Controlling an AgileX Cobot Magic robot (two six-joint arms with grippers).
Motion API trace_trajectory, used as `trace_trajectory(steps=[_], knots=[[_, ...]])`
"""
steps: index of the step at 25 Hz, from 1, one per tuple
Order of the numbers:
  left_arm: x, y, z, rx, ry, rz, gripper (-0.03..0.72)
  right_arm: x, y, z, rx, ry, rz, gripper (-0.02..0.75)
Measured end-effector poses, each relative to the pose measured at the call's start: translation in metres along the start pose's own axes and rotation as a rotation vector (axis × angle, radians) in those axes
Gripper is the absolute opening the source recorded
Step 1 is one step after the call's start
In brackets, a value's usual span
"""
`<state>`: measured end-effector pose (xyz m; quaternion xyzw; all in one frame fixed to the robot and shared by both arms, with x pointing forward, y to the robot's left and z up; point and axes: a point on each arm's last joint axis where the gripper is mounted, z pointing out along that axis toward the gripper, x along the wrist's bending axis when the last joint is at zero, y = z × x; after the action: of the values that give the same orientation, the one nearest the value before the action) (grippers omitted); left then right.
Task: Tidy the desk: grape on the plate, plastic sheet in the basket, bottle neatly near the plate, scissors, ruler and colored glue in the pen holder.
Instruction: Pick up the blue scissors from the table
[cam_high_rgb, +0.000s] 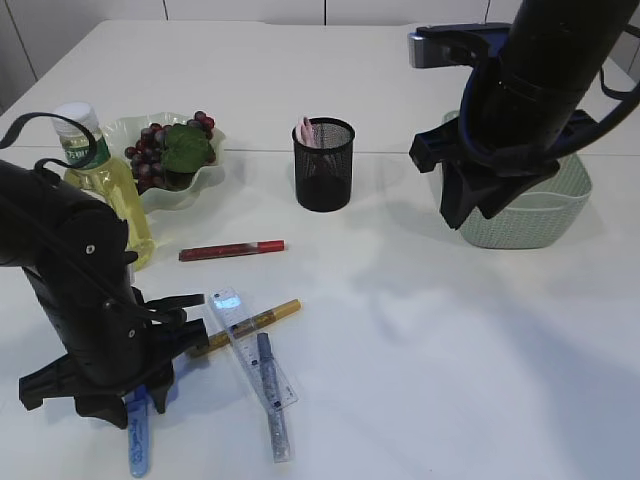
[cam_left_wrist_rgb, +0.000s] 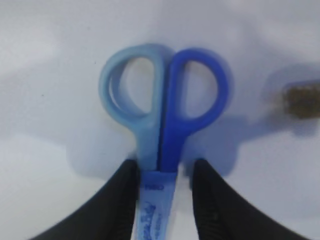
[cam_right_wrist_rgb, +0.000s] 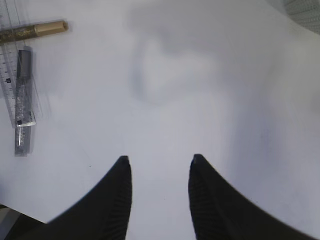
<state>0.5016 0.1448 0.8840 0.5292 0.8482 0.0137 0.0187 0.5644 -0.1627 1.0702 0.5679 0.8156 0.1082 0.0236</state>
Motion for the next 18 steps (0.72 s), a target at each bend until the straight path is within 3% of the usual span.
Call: trace_trajectory(steps=[9,14,18], knots=[[0.0009,0.0017,0.0004,-0.017,0.012,0.04,0.185,0.0,0.0,0.0,0.0,0.0,0.0,0.313],[0.001,0.0018,0.0004,-0.019,0.014,0.085,0.169,0.0,0.0,0.0,0.0,0.0,0.0,0.313],[0.0011,0.0019,0.0004,-0.019,0.015,0.183,0.167,0.0,0.0,0.0,0.0,0.0,0.0,0.313]])
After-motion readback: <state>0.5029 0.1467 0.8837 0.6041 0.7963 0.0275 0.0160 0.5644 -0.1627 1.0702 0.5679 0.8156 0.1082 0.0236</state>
